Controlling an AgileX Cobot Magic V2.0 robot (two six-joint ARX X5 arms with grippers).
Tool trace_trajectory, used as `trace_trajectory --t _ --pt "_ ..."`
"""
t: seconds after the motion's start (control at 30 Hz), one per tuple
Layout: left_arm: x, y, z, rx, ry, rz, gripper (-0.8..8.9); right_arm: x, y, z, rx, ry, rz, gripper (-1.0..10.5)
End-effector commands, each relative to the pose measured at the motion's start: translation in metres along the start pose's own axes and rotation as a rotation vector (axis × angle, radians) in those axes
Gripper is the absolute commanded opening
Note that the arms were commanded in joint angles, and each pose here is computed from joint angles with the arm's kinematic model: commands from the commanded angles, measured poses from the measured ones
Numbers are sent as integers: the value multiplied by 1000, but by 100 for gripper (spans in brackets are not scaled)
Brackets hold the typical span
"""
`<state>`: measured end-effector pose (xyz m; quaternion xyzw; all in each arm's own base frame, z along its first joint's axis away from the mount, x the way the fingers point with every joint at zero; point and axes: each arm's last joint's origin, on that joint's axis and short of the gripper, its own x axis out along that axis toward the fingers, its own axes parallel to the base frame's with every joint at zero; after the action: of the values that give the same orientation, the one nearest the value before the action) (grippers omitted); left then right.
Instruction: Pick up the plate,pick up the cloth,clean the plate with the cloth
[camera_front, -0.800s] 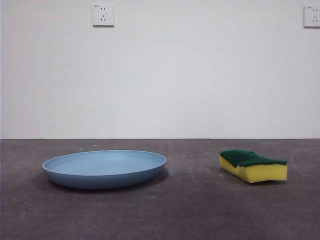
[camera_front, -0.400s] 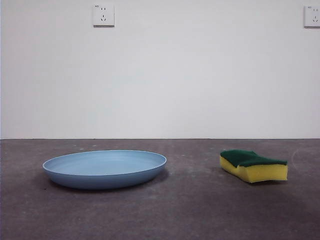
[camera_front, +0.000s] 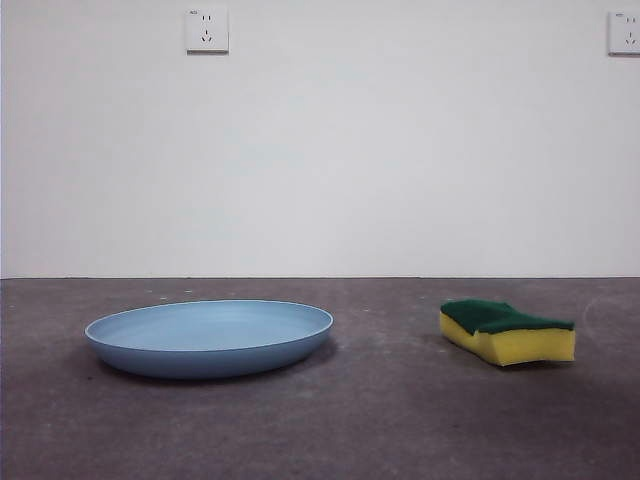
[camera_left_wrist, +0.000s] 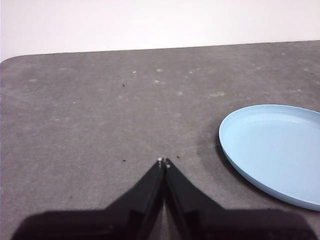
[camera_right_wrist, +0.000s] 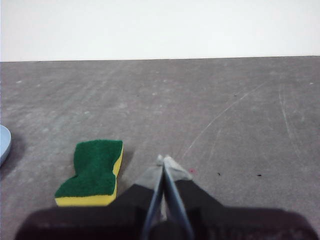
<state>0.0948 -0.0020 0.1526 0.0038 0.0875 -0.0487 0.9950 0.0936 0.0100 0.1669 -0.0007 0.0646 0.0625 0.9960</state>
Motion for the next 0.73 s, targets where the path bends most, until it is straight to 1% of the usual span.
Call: trace_trajectory --t 0.03,0.3,0.47,0.57,0.63,0.73 --pt "1 0 -4 1 10 4 -3 1 0 -3 6 2 0 1" --pt "1 0 -4 1 10 4 -3 1 0 -5 7 5 0 1" --pt "1 0 -4 1 10 4 -4 3 0 -15 8 29 1 1" --pt "1 0 -4 1 10 4 -3 4 0 -18 29 45 0 1" --pt "1 0 -4 1 10 4 -3 4 0 -18 59 45 0 1" --pt "1 0 -4 1 10 4 -3 4 0 -18 60 45 -3 1"
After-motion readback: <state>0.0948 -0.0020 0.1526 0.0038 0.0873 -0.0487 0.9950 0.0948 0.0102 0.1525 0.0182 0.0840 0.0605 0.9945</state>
